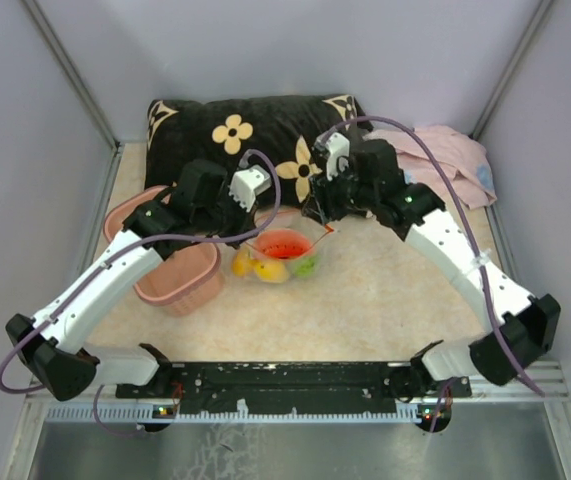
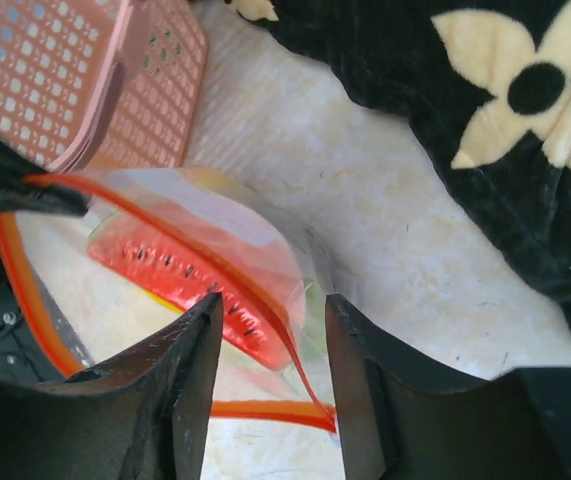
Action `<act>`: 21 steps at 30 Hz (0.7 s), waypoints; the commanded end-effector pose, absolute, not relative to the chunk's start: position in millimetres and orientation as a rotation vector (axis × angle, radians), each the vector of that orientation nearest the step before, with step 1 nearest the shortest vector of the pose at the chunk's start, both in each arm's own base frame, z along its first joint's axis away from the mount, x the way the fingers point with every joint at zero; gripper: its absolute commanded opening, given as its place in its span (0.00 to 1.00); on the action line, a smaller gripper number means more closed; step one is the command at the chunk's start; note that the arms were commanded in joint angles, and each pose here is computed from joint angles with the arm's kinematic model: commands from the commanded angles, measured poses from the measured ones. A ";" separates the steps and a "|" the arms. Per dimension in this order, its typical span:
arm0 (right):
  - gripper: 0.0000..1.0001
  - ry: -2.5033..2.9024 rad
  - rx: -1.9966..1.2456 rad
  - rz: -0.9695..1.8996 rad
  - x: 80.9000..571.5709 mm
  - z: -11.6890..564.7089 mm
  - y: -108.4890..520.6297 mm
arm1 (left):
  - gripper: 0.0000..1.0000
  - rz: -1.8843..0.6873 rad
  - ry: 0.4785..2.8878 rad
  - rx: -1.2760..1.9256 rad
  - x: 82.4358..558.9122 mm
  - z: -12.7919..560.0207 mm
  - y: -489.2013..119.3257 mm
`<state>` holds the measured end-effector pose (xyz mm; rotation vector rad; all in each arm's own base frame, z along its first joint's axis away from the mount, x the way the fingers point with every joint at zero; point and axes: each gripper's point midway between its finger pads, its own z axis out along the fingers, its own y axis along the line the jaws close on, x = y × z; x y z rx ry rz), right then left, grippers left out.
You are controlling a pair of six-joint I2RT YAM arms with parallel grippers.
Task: Place the food in the zip-top bag and seal the zipper
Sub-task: Zip the zipper food storage bag at the center of the board.
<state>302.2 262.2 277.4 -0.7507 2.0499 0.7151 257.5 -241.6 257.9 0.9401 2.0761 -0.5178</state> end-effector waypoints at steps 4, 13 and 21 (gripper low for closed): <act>0.49 1.663 -0.950 0.698 268.5 318.0 233.0 | 0.00 -0.595 2.160 0.954 248.1 259.7 -238.7; 0.50 1.462 -0.929 0.922 242.9 290.7 201.8 | 0.00 -0.608 2.161 0.956 252.3 263.5 -231.1; 0.46 1.363 -1.003 0.864 261.9 245.8 204.4 | 0.00 -0.598 2.169 0.955 257.0 262.3 -221.9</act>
